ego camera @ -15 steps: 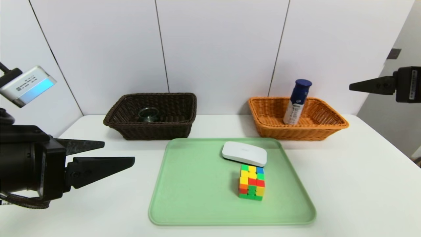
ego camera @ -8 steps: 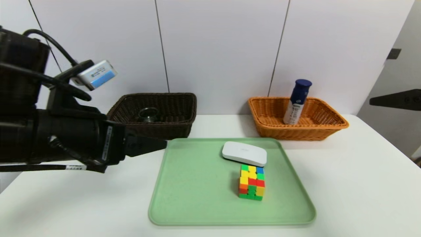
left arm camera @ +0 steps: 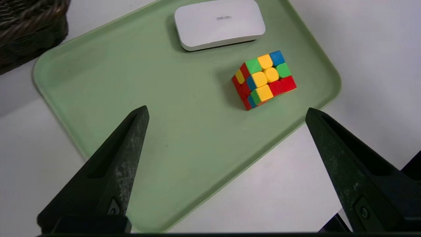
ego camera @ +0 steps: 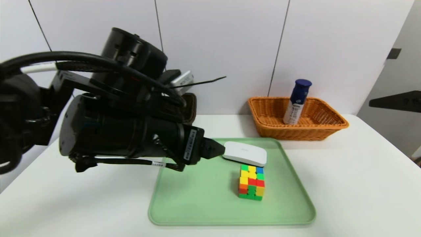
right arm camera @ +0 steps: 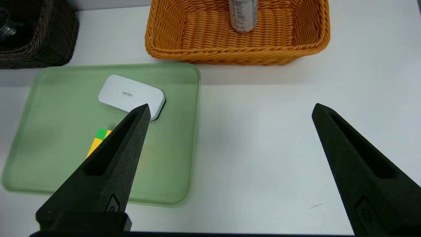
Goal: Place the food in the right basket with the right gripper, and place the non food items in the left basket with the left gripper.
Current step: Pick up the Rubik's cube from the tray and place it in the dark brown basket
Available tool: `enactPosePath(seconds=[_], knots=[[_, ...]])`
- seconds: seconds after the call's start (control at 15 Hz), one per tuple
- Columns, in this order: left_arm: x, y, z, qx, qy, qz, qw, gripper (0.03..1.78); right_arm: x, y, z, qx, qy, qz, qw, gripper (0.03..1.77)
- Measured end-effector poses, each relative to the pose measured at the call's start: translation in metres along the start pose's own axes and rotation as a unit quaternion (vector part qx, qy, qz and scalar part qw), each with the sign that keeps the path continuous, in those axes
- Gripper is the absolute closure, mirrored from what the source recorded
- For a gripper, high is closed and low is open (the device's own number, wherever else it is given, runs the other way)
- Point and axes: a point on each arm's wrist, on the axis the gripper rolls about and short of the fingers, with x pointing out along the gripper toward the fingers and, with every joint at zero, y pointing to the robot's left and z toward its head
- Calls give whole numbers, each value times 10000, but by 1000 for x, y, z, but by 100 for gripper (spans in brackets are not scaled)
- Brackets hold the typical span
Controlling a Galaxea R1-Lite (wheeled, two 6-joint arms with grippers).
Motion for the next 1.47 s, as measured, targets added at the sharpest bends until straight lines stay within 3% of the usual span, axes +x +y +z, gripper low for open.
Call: enactPosePath(seconds=[0.53, 0.8, 1.07, 1.33, 1.47], knots=[[50, -43, 0, 440, 228, -119, 9987, 12, 5, -1, -7, 18, 137, -15, 9999, 11], [54, -50, 7, 1084, 295, -995, 9887, 12, 6, -1, -8, 14, 173, -14, 9998, 11], [57, -52, 10, 1784, 330, -2005, 9627, 12, 5, -1, -9, 5, 178, -4, 9998, 11], [69, -30, 11, 2472, 291, -2893, 9243, 12, 4, -2, -16, -20, 250, -12, 9997, 11], [78, -21, 9, 2970, 193, -3066, 9041, 12, 2, -2, -18, -25, 249, -11, 9997, 11]])
